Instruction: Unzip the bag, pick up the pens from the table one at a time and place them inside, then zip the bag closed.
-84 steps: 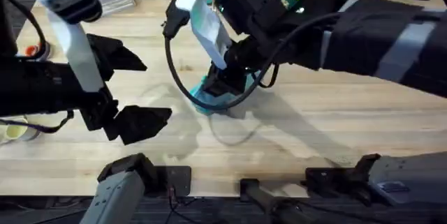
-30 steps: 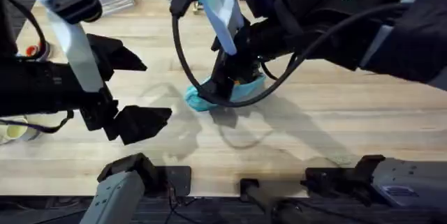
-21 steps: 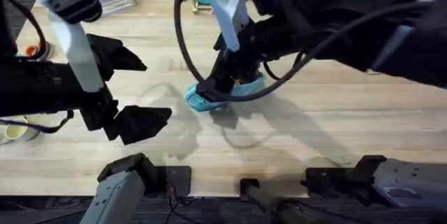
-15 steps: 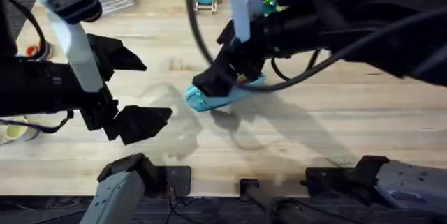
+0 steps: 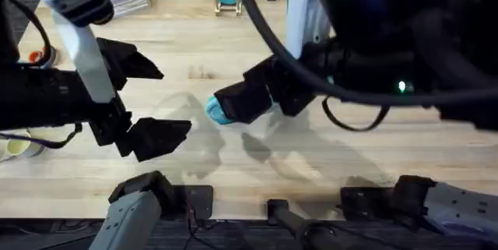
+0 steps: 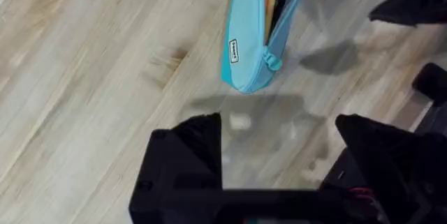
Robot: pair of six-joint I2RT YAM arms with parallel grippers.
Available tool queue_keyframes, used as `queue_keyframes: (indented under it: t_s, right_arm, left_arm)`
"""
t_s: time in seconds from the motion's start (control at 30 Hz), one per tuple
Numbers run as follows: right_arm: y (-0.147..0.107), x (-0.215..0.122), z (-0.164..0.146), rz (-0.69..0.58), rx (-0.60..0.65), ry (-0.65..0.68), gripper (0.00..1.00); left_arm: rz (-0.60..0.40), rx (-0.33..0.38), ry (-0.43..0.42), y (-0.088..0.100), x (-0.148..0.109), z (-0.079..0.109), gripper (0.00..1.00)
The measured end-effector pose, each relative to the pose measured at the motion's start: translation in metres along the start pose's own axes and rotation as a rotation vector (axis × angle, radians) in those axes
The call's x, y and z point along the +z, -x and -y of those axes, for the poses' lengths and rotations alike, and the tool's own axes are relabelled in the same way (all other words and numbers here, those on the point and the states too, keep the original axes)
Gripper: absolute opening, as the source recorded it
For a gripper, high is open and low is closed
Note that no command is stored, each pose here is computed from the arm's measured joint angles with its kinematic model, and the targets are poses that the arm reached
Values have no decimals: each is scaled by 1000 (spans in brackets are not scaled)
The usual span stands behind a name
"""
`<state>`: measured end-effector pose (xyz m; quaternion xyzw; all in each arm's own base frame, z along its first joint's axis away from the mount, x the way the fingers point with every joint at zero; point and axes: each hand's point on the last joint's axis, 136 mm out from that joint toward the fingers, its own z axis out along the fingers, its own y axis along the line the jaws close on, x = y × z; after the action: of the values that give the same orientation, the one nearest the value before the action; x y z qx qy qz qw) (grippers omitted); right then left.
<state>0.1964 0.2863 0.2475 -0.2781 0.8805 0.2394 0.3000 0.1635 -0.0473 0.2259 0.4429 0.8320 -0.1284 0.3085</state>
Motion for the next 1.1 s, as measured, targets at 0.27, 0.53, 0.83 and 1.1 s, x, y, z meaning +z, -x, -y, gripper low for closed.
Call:
queue_keyframes:
  t_s: [0.27, 0.53, 0.83, 1.1]
  right_arm:
    - [-17, -14, 0, -1, 176, -95, 997]
    - [-17, -15, -1, 10, 274, -103, 998]
    - [-19, -15, 0, 6, 294, -106, 998]
    - [-20, -15, 0, 3, 300, -108, 997]
  left_arm:
    - [0, 0, 0, 0, 0, 0, 989]
    - [3, 7, 9, 1, 0, -2, 988]
    - [-1, 85, 9, 0, 0, -2, 989]
    - [-5, 274, -32, -2, 3, 0, 990]
